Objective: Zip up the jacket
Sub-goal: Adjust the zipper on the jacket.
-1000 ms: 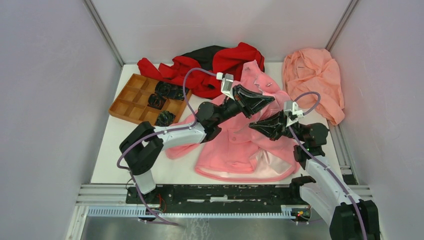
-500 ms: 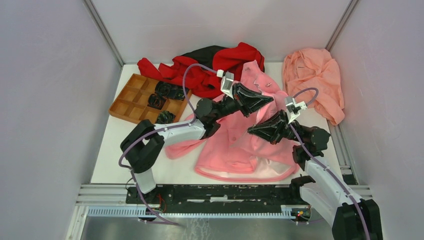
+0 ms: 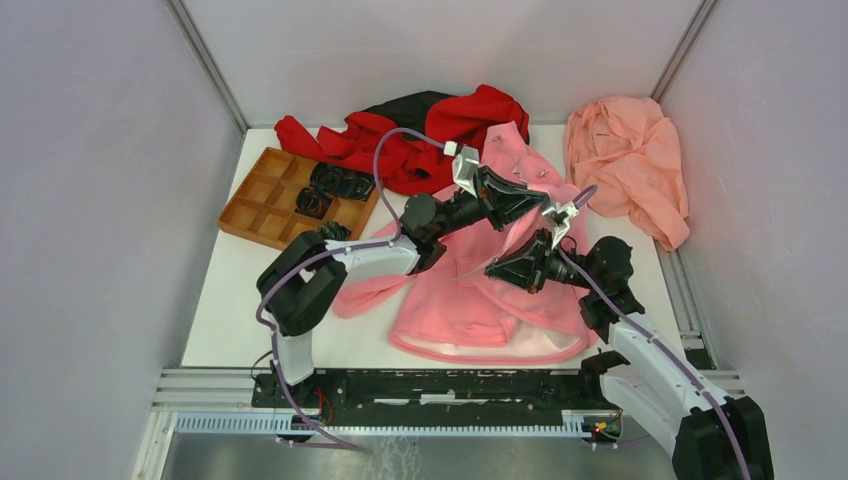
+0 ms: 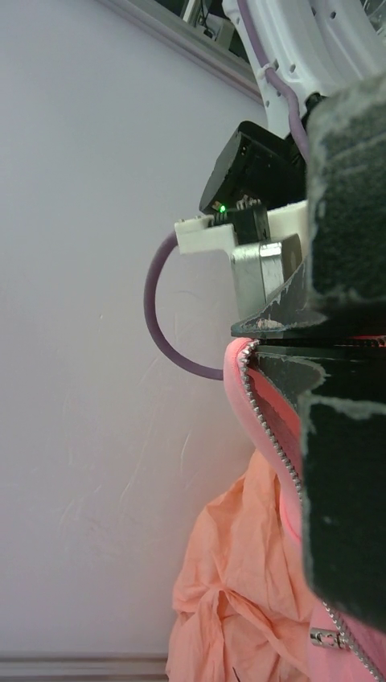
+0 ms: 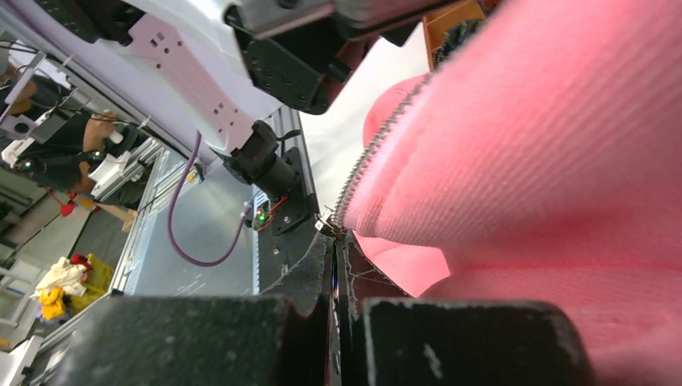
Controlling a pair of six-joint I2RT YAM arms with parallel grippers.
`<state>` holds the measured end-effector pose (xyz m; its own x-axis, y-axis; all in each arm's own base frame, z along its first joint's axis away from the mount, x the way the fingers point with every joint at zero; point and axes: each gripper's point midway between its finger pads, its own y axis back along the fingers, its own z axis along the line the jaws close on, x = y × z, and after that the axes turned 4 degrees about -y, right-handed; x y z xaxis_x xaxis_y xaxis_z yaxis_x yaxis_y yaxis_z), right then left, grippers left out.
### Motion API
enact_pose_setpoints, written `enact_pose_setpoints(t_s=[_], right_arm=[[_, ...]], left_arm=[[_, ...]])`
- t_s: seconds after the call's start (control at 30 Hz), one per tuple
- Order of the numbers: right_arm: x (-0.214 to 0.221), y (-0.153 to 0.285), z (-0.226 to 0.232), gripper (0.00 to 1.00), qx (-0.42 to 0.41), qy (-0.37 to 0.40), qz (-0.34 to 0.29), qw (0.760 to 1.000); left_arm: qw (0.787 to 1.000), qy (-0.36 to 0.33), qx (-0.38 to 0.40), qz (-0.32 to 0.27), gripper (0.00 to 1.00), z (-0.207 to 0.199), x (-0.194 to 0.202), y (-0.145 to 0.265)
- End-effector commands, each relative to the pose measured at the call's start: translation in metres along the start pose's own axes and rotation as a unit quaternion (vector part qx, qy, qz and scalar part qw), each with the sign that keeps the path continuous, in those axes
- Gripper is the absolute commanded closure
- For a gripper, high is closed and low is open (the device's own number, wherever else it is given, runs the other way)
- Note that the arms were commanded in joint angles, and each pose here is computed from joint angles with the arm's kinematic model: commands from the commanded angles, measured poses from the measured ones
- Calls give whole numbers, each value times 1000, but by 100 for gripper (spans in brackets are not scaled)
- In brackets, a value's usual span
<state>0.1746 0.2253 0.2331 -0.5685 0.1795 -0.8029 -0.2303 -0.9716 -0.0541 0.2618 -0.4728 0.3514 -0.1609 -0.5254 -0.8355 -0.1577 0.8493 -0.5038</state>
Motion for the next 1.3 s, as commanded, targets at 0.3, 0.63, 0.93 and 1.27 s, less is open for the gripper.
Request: enact_pose_setpoints(t_s=[0.3,0.63,0.93,1.27], right_arm=[[16,1,-7,100,15,22,43,999],[-16,-7,-2,100,21,82,60,995],[16,-16,12,100,-22,4,64,998],[24,-16,29,100,-65,-39,59,995]], left_arm=[[994,-57,11,-91,98,1,-62,-17],[996,-38,6,-76,98,4,-36,-2],[997,-30,11,-68,98,7,-17,-5],[997,-34,12,-71,98,9,-20,-11]])
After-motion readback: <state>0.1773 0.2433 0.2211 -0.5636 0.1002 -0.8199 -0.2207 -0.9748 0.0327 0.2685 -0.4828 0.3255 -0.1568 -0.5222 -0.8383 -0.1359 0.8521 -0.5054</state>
